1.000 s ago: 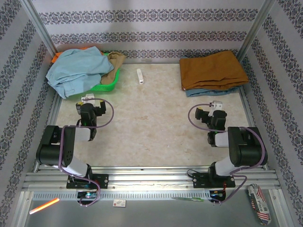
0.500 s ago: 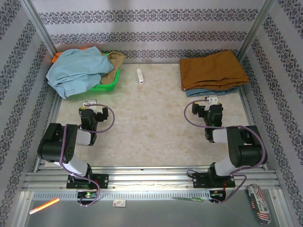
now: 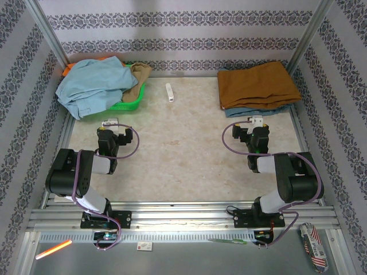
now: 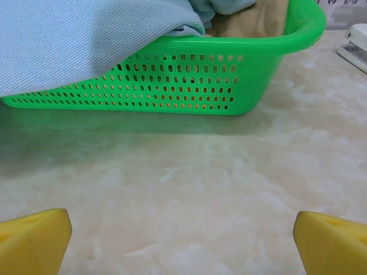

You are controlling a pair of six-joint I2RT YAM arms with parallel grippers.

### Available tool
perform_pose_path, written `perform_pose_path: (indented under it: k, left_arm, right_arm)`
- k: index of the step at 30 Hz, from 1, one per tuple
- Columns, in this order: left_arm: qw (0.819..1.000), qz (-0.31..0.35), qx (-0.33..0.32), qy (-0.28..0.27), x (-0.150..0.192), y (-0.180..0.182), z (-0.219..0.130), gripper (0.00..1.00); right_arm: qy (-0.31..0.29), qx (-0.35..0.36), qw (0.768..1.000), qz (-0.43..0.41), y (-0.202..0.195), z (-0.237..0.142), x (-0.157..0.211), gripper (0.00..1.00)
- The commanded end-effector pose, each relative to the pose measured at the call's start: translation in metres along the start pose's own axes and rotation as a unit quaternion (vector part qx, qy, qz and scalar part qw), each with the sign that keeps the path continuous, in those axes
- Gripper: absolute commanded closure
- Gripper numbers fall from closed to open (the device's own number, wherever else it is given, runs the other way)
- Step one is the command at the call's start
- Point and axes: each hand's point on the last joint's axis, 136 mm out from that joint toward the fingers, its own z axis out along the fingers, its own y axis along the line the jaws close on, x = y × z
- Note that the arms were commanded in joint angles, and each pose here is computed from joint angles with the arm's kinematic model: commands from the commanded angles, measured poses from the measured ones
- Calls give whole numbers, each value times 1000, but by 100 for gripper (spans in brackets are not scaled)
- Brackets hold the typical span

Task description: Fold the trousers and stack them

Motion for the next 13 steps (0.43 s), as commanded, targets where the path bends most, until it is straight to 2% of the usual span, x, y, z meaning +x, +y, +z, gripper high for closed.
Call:
perform_pose_path:
  k: [1,13]
  left_arm:
    - [1000,2,3,1,-2,0,3,0]
    - [1000,2,4,1,-3,0,3,0]
  right_arm:
    - [-14,2,1000,-7,2,0,-9,2]
    - [-13,2,1000,-6,2,0,-8,2]
